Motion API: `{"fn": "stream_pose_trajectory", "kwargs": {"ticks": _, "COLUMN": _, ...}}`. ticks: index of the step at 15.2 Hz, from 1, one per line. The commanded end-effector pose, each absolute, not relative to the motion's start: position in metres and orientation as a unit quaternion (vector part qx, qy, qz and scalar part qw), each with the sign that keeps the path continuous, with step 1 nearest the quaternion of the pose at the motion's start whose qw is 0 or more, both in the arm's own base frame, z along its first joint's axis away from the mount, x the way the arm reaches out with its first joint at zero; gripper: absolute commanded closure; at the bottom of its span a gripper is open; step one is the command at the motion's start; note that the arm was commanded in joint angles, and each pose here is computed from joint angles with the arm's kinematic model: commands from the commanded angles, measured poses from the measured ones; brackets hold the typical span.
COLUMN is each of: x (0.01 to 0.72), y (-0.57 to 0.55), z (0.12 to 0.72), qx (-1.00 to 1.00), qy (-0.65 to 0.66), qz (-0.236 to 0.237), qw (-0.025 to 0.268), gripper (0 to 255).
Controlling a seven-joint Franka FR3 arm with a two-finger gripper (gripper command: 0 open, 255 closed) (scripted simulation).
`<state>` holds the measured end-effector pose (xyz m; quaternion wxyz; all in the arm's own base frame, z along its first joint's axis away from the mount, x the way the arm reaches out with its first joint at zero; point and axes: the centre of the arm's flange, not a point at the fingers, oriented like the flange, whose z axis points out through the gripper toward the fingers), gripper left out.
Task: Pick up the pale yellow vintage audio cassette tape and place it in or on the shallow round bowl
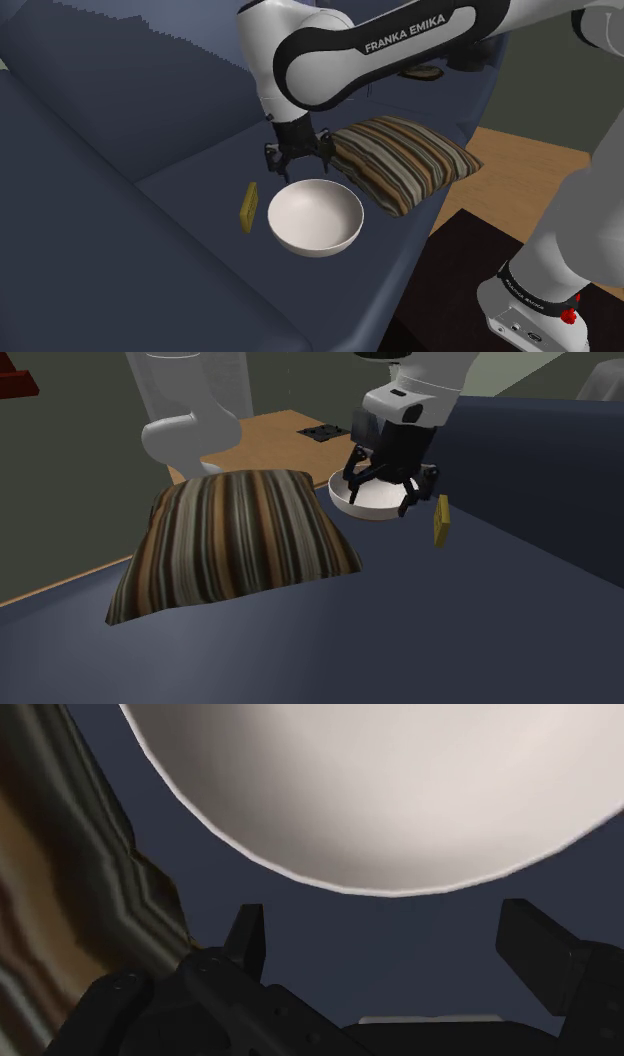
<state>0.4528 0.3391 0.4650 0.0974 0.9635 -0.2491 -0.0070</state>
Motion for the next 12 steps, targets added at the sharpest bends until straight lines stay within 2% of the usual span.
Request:
{"fn": "stream_pose_trajectory", "kwargs": {"ticks": 1, "x": 0.462, "y": 0.355, "z": 0.464, "qx": 0.964, "qy": -0.258, "qz": -0.004, "qw": 0.071, "gripper": 0}}
{"fn": "stream_pose_trajectory", "kwargs": {"ticks": 8, "x": 0.500, "y": 0.407, "z": 0.465, "qx": 0.958, "qy": -0.285, "qz": 0.007, "qw": -0.019, "gripper": 0}}
{"fn": "stream_pose_trajectory", "kwargs": {"ticks": 12, "x": 0.504, "y": 0.412, "z": 0.450, "qx": 0.957, "qy": -0.287, "qz": 0.008, "qw": -0.027, "gripper": 0}}
